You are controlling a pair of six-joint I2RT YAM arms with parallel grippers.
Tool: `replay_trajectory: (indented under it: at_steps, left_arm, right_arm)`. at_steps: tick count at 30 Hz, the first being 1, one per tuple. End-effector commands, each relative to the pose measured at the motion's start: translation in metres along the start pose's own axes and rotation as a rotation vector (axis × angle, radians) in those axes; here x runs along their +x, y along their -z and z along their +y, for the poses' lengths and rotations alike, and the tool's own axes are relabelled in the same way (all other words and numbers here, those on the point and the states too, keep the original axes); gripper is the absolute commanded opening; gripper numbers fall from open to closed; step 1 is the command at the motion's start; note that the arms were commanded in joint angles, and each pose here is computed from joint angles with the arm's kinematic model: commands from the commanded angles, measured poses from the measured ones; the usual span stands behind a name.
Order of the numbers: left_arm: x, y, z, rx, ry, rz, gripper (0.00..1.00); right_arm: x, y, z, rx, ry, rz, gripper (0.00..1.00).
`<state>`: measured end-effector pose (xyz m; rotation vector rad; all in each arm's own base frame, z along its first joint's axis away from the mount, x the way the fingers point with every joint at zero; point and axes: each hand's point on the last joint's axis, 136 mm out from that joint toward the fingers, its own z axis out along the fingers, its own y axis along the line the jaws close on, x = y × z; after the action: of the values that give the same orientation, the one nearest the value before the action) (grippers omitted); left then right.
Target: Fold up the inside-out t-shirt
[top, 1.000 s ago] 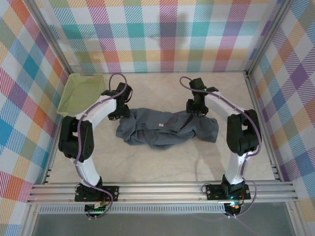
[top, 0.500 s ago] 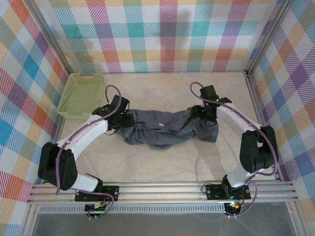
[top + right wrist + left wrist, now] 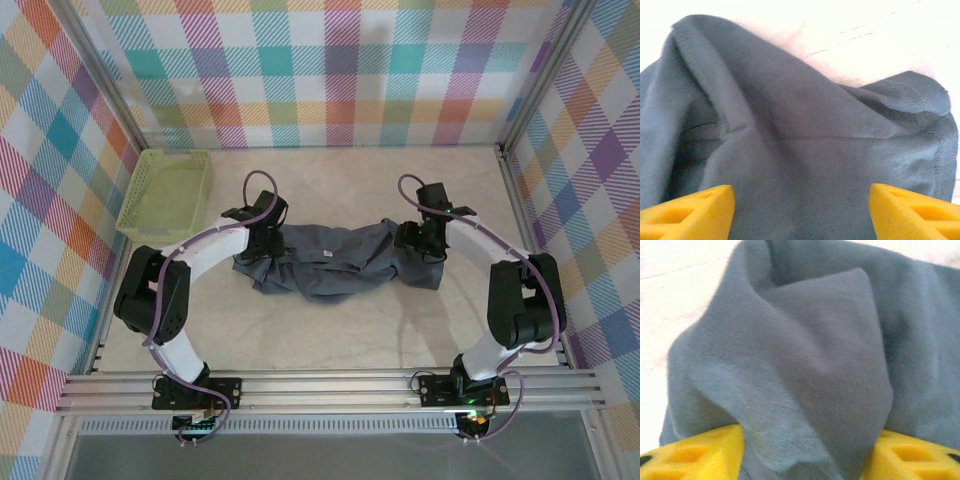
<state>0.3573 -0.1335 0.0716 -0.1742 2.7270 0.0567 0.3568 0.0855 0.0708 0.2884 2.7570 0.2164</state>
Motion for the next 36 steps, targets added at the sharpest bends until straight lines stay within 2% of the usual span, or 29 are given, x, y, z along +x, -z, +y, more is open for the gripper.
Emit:
replay_trajectory:
  at_steps: [1, 5, 10, 13, 20, 24, 33, 36]
  left_arm:
    - [-0.01, 0.0, 0.015, -0.112, -0.021, -0.029, 0.45]
    - [-0.007, -0.003, 0.019, -0.125, -0.026, -0.018, 0.27]
    - [-0.005, -0.004, 0.024, -0.13, -0.014, -0.013, 0.12]
    - [-0.007, 0.002, 0.025, -0.125, -0.004, -0.027, 0.06]
    - [-0.015, 0.021, 0.035, -0.117, 0.038, -0.074, 0.01]
    - [-0.02, 0.033, 0.039, -0.104, 0.057, -0.098, 0.0]
    - [-0.03, 0.057, 0.052, -0.079, 0.109, -0.145, 0.0]
    - [-0.035, 0.077, 0.06, -0.072, 0.131, -0.188, 0.0]
  right_arm:
    - [-0.002, -0.014, -0.012, 0.064, -0.04, 0.025, 0.7]
    - [-0.006, -0.017, -0.041, 0.235, -0.077, 0.02, 0.67]
    - [-0.009, -0.029, -0.043, 0.239, -0.074, 0.039, 0.65]
    - [-0.01, -0.034, -0.043, 0.244, -0.069, 0.047, 0.56]
    - [-0.02, -0.027, -0.049, 0.286, -0.052, 0.017, 0.18]
    - [-0.024, -0.017, -0.048, 0.281, -0.052, -0.008, 0.02]
    - [-0.027, 0.013, -0.052, 0.289, -0.057, -0.066, 0.0]
    - [-0.031, 0.047, -0.052, 0.279, -0.08, -0.137, 0.0]
